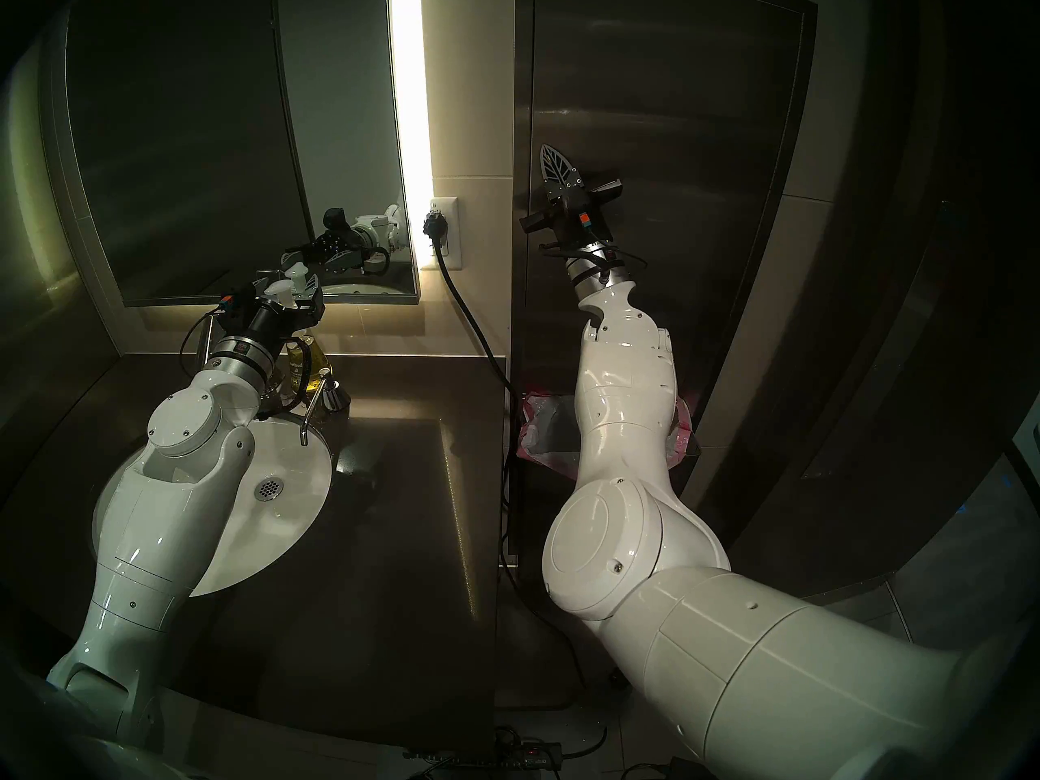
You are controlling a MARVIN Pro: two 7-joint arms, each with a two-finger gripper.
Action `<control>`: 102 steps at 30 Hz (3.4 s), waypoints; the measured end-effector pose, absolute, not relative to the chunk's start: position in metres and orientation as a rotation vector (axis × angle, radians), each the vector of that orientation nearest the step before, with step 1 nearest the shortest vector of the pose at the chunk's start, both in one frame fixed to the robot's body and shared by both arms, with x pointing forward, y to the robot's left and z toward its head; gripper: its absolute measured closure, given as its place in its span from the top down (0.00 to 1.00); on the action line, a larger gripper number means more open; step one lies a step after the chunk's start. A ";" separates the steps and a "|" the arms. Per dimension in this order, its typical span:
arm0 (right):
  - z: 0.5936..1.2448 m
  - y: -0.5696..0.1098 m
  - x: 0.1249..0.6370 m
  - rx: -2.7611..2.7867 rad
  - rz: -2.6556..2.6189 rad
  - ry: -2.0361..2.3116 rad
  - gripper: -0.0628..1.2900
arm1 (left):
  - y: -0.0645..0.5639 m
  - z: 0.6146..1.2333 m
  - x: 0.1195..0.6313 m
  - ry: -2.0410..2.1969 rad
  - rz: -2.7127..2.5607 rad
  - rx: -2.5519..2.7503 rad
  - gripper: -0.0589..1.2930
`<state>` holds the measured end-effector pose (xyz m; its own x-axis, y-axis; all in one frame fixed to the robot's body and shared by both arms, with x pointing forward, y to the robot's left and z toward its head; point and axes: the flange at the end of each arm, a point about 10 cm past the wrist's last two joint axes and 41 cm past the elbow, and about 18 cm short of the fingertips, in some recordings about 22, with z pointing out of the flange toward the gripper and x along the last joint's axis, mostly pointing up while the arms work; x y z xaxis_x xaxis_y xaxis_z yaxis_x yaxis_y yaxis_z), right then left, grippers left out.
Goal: Twist key and open towel dispenser
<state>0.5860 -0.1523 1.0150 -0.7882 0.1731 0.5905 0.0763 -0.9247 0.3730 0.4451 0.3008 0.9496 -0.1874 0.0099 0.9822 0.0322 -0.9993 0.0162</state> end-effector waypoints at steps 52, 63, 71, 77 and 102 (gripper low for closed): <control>1.008 -0.126 0.583 1.052 2.951 0.309 0.02 | 0.301 0.950 0.445 -0.052 -2.409 -1.993 0.98; 1.001 -0.132 0.573 1.058 2.927 0.366 0.02 | 0.301 0.950 0.445 -0.052 -2.409 -1.993 0.98; 0.996 -0.135 0.565 1.067 2.928 0.381 0.02 | 0.301 0.950 0.445 -0.052 -2.409 -1.993 0.98; 0.996 -0.137 0.562 1.048 2.933 0.402 0.02 | 0.301 0.950 0.445 -0.052 -2.409 -1.993 0.98; 0.996 -0.154 0.541 0.998 2.918 0.521 0.02 | 0.301 0.950 0.445 -0.052 -2.409 -1.993 0.98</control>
